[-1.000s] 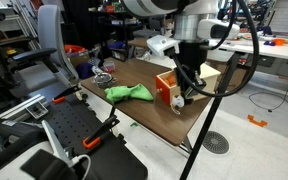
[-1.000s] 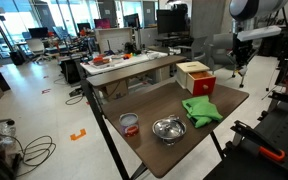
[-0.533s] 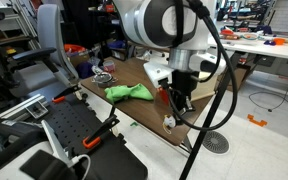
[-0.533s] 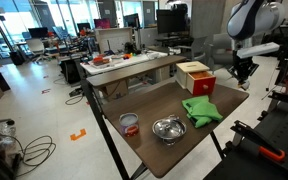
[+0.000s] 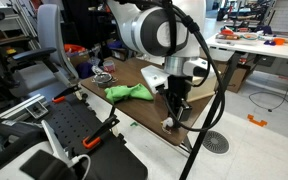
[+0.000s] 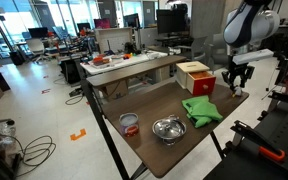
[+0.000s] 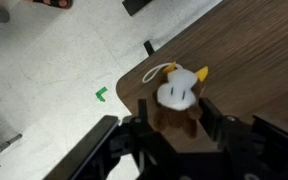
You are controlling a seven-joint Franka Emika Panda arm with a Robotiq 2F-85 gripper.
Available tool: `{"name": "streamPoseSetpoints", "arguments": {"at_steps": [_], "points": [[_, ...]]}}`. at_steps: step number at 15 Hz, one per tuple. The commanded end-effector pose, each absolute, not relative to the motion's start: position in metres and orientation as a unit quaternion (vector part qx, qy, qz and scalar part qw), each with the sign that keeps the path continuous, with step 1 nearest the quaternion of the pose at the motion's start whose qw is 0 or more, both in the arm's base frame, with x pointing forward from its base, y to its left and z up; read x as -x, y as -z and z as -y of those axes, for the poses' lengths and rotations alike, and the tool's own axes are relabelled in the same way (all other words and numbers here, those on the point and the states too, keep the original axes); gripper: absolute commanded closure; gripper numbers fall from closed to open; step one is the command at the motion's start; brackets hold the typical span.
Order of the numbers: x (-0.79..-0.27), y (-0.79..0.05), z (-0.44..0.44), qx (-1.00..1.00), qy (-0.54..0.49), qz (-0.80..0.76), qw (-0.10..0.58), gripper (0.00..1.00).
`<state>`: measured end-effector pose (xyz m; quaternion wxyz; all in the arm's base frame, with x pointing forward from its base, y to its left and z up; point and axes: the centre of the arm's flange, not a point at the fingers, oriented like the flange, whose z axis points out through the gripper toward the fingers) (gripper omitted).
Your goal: Remove the toy from the drawer and put it on the table, then close the drawer
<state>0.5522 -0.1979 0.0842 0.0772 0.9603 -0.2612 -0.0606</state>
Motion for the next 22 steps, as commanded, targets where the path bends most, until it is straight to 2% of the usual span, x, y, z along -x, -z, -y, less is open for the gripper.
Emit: {"name": "streamPoseSetpoints", "arguments": {"at_steps": [1, 3, 12, 22], "points": [[-0.540, -0.112, 0.182, -0.969, 0.027, 0.238, 0.059, 0.13], [-0.530, -0.120, 0.174, -0.974, 0.018, 0.219, 0.057, 0.00], [-0.491, -0.094, 0.127, -0.989, -0.015, 0.134, 0.056, 0.00], [-0.516, -0.101, 0.049, -0.993, -0.084, 0.081, 0.034, 0.00]]}}
